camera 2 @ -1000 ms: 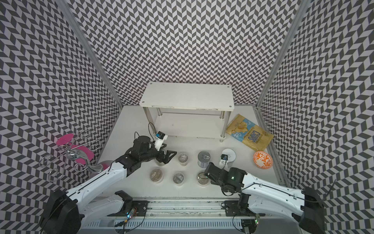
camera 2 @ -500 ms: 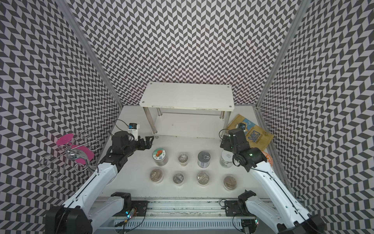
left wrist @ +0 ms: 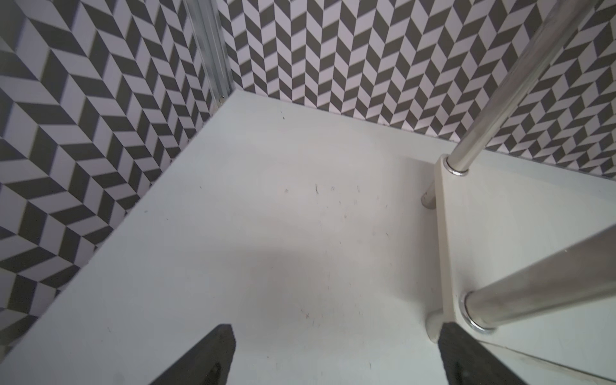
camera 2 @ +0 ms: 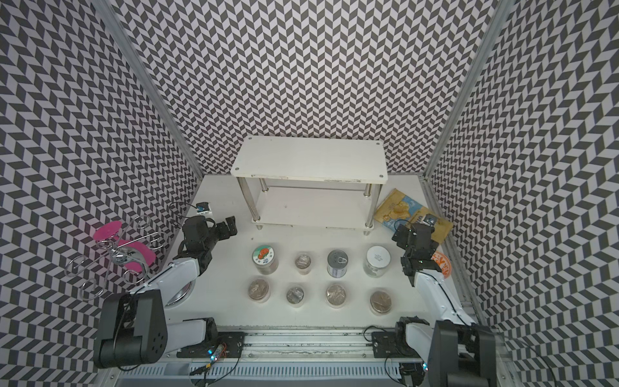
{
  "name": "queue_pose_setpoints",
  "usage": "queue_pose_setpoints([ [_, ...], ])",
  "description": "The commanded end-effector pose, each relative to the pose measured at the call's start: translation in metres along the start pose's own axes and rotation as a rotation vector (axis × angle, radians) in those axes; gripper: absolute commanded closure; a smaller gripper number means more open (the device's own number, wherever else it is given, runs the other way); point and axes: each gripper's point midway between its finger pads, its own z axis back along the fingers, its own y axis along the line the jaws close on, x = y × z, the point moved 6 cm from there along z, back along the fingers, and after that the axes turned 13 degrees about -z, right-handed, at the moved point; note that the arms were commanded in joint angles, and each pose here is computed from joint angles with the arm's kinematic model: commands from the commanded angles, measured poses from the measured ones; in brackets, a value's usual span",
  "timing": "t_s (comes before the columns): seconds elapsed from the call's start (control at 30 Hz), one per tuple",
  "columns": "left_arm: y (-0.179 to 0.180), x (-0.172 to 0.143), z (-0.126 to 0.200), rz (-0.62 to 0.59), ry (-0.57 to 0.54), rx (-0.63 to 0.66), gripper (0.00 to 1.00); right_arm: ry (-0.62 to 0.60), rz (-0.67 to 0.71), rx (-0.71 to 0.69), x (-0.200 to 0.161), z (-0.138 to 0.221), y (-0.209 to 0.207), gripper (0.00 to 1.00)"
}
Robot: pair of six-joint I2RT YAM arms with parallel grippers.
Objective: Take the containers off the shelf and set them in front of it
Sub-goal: Reset both arms
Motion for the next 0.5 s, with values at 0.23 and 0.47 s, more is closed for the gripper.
queue_pose_setpoints([
  [0.23,0.013,-0.005,-0.011,-0.067,-0.185,0.139,0.00,-0.321,0.098,0.355,0.021,-0.004,0.034,0.00],
  [0.47,0.009,-0.007,-0.011,-0.093,-0.194,0.103,0.00,-0.316,0.105,0.392,0.010,-0.005,0.037,0.00],
])
